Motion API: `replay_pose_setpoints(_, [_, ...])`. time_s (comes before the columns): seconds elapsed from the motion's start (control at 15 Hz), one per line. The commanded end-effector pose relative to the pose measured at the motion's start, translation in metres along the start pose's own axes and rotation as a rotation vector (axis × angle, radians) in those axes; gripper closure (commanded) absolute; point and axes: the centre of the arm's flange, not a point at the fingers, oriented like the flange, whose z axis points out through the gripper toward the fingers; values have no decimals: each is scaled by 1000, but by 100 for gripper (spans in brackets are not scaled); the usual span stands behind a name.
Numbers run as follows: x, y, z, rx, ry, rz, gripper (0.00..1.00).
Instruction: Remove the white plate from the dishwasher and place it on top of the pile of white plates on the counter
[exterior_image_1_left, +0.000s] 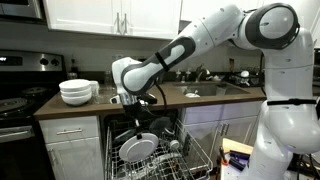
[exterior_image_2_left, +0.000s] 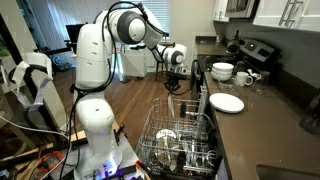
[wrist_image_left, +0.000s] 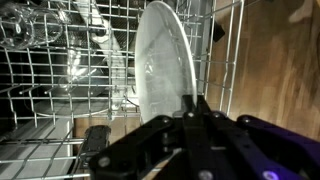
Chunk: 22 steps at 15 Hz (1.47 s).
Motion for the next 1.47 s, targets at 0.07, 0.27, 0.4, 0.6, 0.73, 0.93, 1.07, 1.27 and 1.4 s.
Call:
replay_pose_setpoints(0.07, [-8,-33,-20,-119,-5,42,96])
replay_pose_setpoints(0.27, [-10,-48,-25,-211,-23,68,96])
replay_pose_setpoints(0.4, [-11,-56,-26,-281,-33,92,96])
replay_pose_setpoints(0.6, [-11,-64,-27,-377,-41,126,96])
replay_pose_setpoints(0.73, [-11,-68,-25,-445,-48,150,96])
replay_pose_setpoints(0.93, [-12,-69,-22,-515,-53,177,96])
replay_pose_setpoints(1.07, [-12,-68,-19,-539,-56,188,96])
replay_pose_setpoints(1.27, [-14,-66,-16,-566,-60,201,96])
replay_pose_setpoints(1.4, [-14,-64,-14,-596,-61,212,96])
